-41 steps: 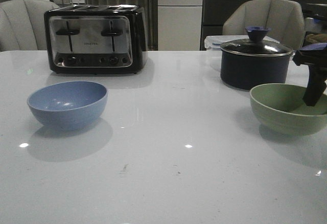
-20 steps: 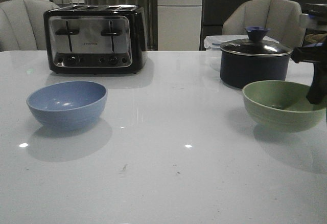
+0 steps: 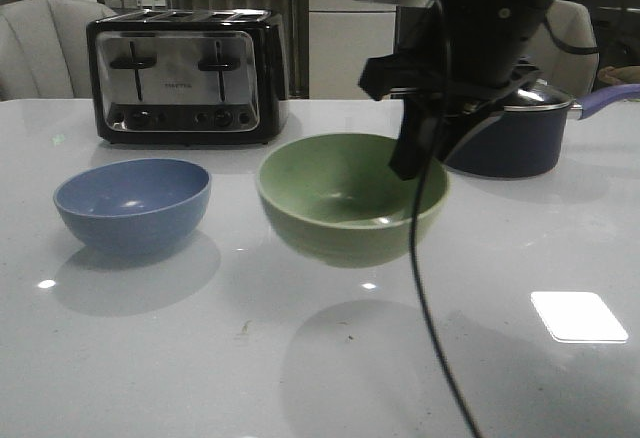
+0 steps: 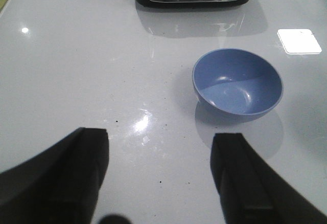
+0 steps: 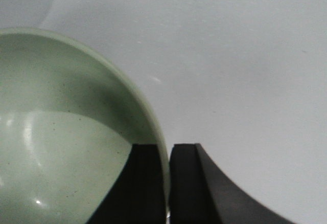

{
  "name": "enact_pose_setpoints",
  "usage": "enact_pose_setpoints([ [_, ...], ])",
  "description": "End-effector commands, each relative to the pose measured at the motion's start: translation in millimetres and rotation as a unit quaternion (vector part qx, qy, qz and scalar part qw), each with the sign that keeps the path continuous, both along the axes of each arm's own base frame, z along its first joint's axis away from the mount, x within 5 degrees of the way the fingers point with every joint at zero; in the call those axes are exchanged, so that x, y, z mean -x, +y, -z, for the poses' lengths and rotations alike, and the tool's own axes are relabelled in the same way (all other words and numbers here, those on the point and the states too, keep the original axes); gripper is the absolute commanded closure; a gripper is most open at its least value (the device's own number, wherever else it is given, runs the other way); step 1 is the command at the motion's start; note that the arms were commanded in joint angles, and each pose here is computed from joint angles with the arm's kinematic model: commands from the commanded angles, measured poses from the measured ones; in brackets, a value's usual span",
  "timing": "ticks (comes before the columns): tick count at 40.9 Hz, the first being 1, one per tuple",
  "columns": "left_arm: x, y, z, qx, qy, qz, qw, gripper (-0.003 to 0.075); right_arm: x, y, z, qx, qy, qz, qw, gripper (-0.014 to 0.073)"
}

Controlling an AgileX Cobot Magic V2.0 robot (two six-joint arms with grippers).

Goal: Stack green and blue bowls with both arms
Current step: 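Drag the green bowl with the right gripper toward the table centre, then release the green bowl and raise the right gripper away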

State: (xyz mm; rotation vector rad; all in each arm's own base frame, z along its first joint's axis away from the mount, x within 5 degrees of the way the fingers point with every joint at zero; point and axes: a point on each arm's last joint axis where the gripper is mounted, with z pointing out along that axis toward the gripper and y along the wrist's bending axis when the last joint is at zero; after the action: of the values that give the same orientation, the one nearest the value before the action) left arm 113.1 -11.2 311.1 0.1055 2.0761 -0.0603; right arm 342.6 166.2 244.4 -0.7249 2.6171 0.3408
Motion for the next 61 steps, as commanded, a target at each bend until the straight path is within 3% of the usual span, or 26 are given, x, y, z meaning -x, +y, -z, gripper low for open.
enact_pose_setpoints([
  [1, -4.3, -0.4, -14.3, 0.012, -0.047, -0.003, 0.999, 0.0223, 6.4, 13.2, -28.1, -0.019, -0.047, -0.021, 0.998, 0.0487],
  [19, -4.3, -0.4, -14.3, 0.012, -0.047, -0.003, 0.999, 0.0223, -4.2, 25.7, 18.0, 0.015, -0.003, -0.035, 0.999, 0.0468],
  [22, -4.3, -0.4, -14.3, 0.012, -0.047, -0.003, 0.999, 0.0223, -4.4, 25.9, 19.1, 0.015, -0.001, -0.035, 0.999, 0.0407],
  [29, -4.3, -0.4, -14.3, 0.012, -0.047, -0.003, 0.999, 0.0223, -3.9, 25.3, 10.6, 0.008, -0.018, -0.033, 0.999, 0.0153],
  [35, -4.3, -0.4, -14.3, 0.012, -0.047, -0.003, 0.999, 0.0223, 5.8, 20.7, -20.1, -0.009, -0.056, -0.032, 0.998, 0.0138],
  [49, -4.3, -0.4, -14.3, 0.012, -0.047, -0.003, 0.999, 0.0223, 83.0, -19.4, -83.8, -0.056, -0.171, -0.023, 0.983, 0.0138],
  [61, -4.4, -0.4, -12.3, 0.011, -0.044, -0.003, 0.999, 0.0223, 166.6, -66.9, -82.4, -0.043, -0.226, -0.031, 0.973, 0.0138],
])
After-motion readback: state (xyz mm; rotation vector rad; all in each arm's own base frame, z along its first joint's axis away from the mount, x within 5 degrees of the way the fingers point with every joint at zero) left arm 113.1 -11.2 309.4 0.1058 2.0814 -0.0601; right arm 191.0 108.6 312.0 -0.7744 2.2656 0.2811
